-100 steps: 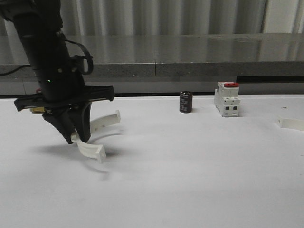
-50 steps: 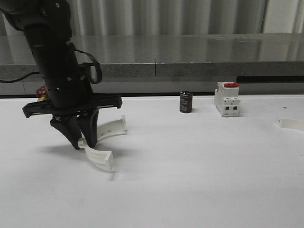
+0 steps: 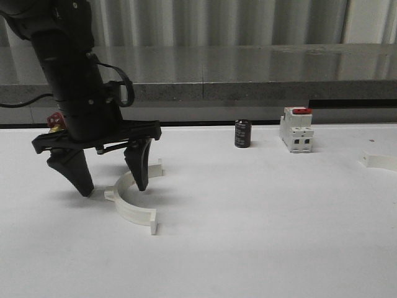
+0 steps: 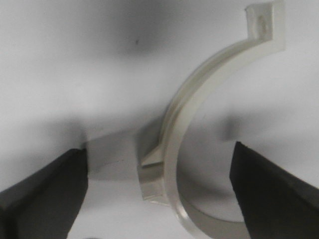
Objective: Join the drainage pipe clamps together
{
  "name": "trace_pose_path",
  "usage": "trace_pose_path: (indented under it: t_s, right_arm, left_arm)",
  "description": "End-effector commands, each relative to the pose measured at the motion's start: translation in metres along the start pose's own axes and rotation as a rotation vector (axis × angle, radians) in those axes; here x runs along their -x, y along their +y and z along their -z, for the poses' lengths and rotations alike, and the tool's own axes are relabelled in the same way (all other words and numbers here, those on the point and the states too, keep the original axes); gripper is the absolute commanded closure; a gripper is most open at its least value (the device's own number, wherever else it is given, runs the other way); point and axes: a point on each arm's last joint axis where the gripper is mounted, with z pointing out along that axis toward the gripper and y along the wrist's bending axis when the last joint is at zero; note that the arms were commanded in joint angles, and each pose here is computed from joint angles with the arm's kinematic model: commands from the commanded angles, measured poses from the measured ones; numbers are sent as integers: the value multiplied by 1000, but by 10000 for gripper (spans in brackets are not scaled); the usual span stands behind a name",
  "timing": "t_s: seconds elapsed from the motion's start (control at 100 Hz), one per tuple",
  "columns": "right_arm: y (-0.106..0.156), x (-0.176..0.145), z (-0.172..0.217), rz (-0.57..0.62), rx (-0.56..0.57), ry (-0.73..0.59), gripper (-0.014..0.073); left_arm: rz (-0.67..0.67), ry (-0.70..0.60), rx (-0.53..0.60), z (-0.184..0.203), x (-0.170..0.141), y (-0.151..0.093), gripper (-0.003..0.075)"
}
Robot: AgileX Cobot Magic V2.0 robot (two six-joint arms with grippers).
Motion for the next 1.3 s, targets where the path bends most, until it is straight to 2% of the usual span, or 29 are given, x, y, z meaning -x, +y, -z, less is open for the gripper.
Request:
trace_pose_path:
  t_s: [0.0, 0.2, 0.34, 0.46, 0.67, 0.82, 0.97, 1.17, 1.29]
  right_arm:
    - [0, 13, 3, 9, 2, -111, 662]
    - [0, 13, 3, 9, 2, -111, 662]
    - [0, 13, 3, 9, 2, -111, 662]
    - [0, 13, 3, 9, 2, -111, 662]
    - [0, 13, 3, 9, 2, -111, 662]
    - [0, 13, 3, 9, 2, -111, 662]
    - [1, 21, 4, 9, 7, -191, 662]
    - [1, 28, 6, 9, 12, -275, 662]
    - [1, 27, 5, 9, 10, -251, 662]
  left_arm:
    - [-42, -133, -49, 43, 5, -13, 132]
    - [-103, -271, 5, 90, 3, -6, 132]
    - [-95, -360, 45, 127, -2, 17, 133]
    - [-63, -423, 78, 151, -15, 48, 135]
    - [42, -513, 146, 173, -62, 106, 136]
    - [117, -584, 189, 180, -108, 131, 136]
    - [173, -675, 207, 183, -152, 138, 136]
    - [172, -768, 207, 180, -207, 129, 142]
    - [163, -832, 210, 178, -235, 124, 244]
